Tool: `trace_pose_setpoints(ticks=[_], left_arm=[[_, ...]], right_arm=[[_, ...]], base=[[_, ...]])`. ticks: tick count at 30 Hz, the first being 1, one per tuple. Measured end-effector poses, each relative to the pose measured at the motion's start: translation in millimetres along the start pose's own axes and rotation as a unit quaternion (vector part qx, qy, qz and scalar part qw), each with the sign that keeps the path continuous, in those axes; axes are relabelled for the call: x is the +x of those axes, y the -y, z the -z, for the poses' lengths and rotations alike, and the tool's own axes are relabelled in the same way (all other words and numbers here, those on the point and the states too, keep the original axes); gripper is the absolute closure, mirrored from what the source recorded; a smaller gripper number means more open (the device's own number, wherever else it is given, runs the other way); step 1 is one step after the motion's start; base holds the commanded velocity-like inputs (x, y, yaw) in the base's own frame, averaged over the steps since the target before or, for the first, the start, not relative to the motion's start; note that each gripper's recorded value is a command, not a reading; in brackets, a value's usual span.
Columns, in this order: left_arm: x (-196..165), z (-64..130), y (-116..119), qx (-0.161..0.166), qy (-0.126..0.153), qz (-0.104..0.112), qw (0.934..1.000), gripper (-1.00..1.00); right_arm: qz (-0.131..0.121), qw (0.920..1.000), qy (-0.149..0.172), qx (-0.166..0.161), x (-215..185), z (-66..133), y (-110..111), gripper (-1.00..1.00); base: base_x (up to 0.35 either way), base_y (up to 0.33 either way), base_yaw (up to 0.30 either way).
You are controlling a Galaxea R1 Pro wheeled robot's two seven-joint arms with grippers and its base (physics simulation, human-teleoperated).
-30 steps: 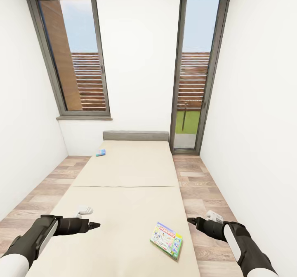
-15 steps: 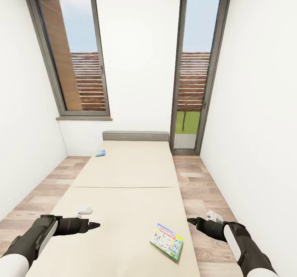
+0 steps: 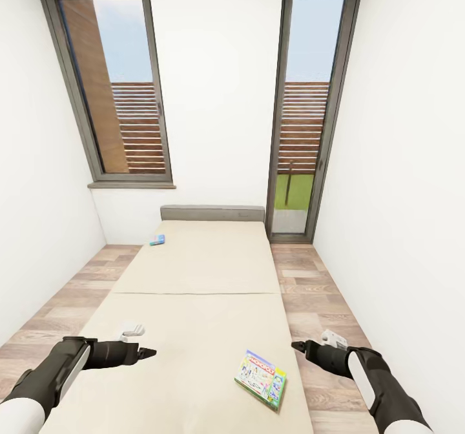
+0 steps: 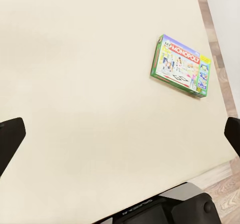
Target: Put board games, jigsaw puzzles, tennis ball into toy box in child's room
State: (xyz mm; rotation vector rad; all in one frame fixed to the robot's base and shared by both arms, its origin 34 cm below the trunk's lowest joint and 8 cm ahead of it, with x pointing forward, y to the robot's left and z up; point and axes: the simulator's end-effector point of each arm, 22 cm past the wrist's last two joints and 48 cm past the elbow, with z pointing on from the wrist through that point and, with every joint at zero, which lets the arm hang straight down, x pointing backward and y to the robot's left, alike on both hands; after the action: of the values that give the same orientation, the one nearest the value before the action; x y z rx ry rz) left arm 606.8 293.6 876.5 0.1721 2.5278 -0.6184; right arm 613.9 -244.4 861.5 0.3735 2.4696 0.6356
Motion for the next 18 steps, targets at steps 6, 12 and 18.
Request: trace_pose_setpoints(ticks=[6, 12, 18], left_arm=[[-0.5, 1.2, -1.4, 0.000, 0.001, 0.005, 1.0000, -1.00], [-4.4, 6.1, -6.4, 0.000, 0.010, 0.021, 0.9997, -1.00], [-11.6, 21.7, -25.3, -0.008, 0.027, 0.053, 0.9982, -1.00]], right_arm=[[-0.001, 1.0000, 0.000, 0.003, -0.1, -0.3, 0.6, -1.00], [-0.001, 1.0000, 0.002, 0.005, -1.2, -0.2, 0.3, -1.00], [-0.004, 1.0000, -0.001, 0.009, 0.8, -0.7, 0.9, -1.00]], base=[[0.000, 0.000, 0.000], [0.000, 0.000, 0.000], [0.000, 0.000, 0.000]])
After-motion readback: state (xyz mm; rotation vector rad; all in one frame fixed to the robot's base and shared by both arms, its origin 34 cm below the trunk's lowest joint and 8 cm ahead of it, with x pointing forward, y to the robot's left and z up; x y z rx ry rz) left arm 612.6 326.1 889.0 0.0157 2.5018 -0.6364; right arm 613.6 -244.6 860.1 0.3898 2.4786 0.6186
